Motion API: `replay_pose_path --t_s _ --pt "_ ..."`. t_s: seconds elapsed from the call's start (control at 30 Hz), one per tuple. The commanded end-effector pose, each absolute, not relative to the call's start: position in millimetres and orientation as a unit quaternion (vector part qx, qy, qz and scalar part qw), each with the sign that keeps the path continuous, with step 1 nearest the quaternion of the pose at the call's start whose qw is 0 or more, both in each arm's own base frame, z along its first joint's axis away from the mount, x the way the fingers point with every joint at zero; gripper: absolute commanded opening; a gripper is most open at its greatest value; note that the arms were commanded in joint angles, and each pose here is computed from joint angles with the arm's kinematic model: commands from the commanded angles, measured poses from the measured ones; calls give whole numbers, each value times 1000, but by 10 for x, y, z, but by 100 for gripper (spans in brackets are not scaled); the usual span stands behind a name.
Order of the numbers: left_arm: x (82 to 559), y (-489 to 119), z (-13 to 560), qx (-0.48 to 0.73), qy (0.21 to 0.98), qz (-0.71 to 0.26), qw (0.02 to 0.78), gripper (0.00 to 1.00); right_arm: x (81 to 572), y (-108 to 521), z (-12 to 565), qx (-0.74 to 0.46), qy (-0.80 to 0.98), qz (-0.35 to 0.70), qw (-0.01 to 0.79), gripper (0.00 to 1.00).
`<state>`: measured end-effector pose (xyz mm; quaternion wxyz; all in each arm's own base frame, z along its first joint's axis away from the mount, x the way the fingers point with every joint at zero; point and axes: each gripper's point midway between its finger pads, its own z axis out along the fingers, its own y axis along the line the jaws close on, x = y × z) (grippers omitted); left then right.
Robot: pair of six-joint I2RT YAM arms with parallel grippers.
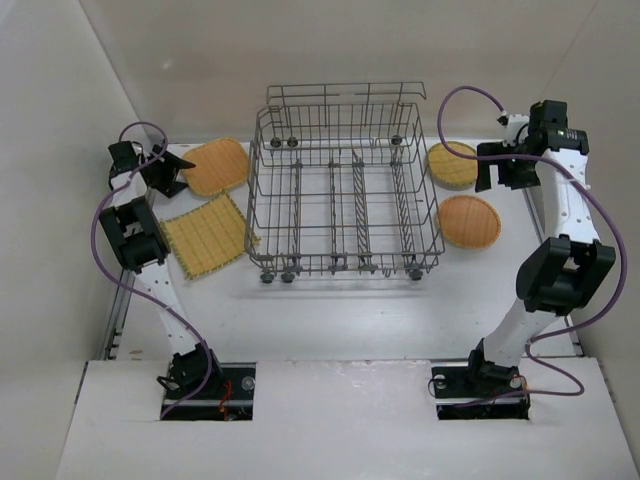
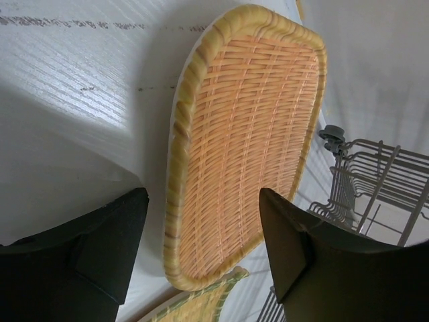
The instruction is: Load the plates into the dish rack
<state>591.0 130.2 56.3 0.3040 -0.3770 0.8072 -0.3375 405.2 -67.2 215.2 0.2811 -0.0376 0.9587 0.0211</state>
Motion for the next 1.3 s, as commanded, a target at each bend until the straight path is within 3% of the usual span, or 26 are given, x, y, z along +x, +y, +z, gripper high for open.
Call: replay_pose_path --t_s 0.0,0.2,0.3,0.43,0.5,0.67,0.77,0.97,1.27 --pt "5917 1185 477 -379 805 -357 285 66 4101 -666 2304 -51 953 12 298 100" --pt "5938 822 370 -376 793 -407 254 69 4127 -595 2291 -61 953 15 296 100" --pt "5985 744 273 -383 787 -417 245 77 4128 -583 2294 -65 953 13 295 100" --pt "6000 626 158 -381 783 -434 231 75 4097 -603 2287 -68 954 7 291 100" --pt "5985 563 84 -382 783 -438 222 67 4092 -608 2295 -68 955 5 290 100" --pt "5970 486 10 -380 784 -442 216 26 4118 -618 2320 -71 955 1 290 100" --pt "5982 494 50 -376 785 -440 221 10 4138 -579 2309 -74 955 3 288 100" --pt "5990 594 268 -367 784 -432 253 0 4165 -451 2258 -88 955 11 283 100" --pt "5820 1224 1037 -371 784 -347 357 0 4217 -314 2280 -95 951 32 293 100"
